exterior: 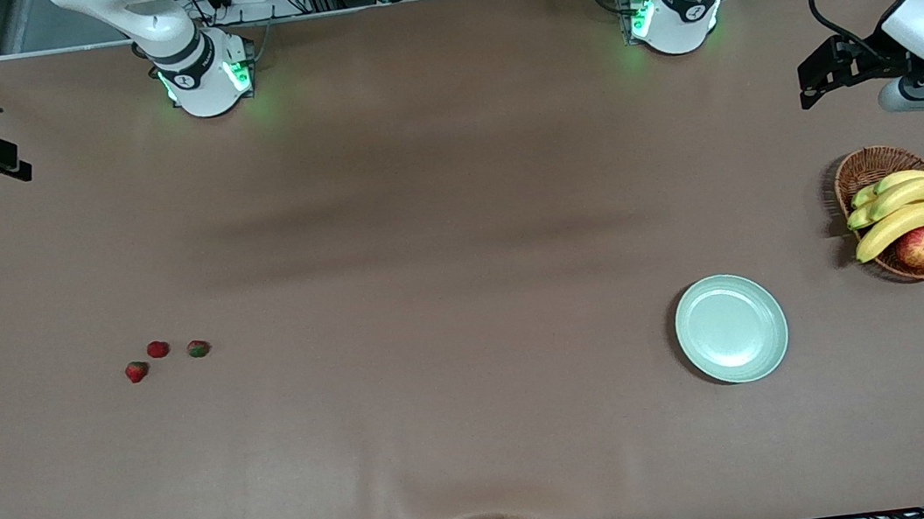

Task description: Collect all strawberries into plate

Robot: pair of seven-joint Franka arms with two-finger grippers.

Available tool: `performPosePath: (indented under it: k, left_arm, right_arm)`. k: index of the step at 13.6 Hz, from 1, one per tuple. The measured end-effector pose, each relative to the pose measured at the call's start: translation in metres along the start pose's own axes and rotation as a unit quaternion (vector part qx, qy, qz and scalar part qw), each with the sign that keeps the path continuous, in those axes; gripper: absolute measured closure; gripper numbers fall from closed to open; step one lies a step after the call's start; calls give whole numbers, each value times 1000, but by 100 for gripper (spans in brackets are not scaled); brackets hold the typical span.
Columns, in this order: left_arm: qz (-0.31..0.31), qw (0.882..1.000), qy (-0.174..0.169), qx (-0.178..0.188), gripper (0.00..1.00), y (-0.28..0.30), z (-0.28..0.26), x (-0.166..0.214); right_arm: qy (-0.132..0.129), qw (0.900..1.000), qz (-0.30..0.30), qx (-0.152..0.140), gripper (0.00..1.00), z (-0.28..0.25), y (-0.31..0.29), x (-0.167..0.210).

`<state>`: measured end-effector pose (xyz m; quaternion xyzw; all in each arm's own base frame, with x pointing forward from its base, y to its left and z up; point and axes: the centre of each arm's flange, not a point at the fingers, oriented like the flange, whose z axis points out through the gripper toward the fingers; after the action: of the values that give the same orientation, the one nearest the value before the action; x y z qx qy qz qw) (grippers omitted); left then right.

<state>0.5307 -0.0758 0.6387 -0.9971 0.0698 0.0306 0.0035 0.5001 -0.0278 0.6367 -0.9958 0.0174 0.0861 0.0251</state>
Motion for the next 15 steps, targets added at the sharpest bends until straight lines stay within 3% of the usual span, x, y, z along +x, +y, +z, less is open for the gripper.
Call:
performPosePath:
  k: [10,13,15]
  left_arm:
    - [0,1000,1,0,0,0,-1,0]
    - [0,1000,1,0,0,0,-1,0]
    - [0,1000,1,0,0,-1,0,1]
  right_arm:
    - [3,1000,0,-1,0,2,1,2]
    - [26,1000,2,-2,0,23,2,25]
    - [36,999,3,-6,0,63,2,60]
